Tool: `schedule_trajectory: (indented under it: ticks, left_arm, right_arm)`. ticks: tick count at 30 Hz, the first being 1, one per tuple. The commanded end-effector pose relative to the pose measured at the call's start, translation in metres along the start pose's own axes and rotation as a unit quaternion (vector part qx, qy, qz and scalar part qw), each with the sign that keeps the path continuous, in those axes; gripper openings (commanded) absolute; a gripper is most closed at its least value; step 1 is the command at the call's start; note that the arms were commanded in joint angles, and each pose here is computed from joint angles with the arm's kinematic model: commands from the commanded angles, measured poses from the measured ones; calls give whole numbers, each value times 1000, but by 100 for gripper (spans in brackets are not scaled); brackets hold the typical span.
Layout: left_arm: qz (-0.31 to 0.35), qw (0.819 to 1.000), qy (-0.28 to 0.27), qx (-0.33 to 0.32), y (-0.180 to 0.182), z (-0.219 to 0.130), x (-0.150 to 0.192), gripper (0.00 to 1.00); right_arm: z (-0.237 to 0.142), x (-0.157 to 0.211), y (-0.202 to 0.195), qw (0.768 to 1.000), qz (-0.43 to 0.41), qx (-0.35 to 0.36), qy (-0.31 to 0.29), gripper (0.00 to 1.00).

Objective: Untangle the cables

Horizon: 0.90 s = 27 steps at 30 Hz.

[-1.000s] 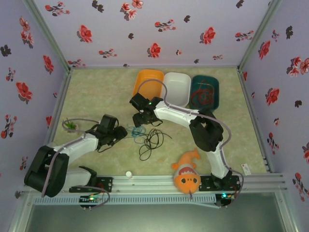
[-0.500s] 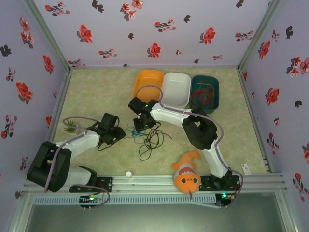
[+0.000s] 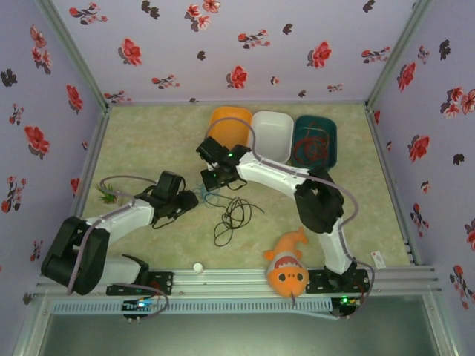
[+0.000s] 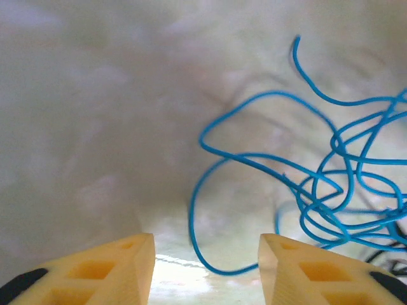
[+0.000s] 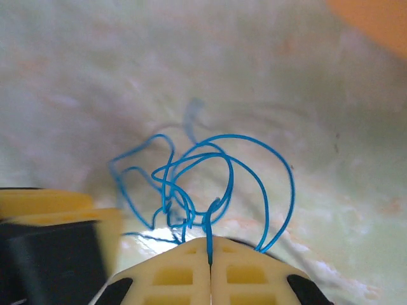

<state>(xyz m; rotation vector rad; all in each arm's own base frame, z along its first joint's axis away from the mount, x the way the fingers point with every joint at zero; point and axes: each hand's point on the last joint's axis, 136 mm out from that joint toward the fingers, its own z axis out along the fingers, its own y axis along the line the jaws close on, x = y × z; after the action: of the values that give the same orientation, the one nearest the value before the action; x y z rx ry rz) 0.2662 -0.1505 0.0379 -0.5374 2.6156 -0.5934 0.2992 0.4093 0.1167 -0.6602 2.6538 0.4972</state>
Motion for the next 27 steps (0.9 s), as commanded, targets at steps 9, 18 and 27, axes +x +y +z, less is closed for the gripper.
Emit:
schedule_trajectory:
  ticks: [9, 18, 27]
  left_arm:
    - [28, 991, -104, 85, -39, -36, -43, 66]
    - [75, 980, -152, 103, -48, -68, -58, 85]
    - [73, 982, -140, 107, -52, -57, -58, 84]
  right_arm:
    - [-80, -36, 32, 991, -15, -73, -113, 3]
    - [-103, -47, 40, 984, -14, -95, -148, 0]
    - [-143, -58, 63, 969, -18, -162, -187, 0]
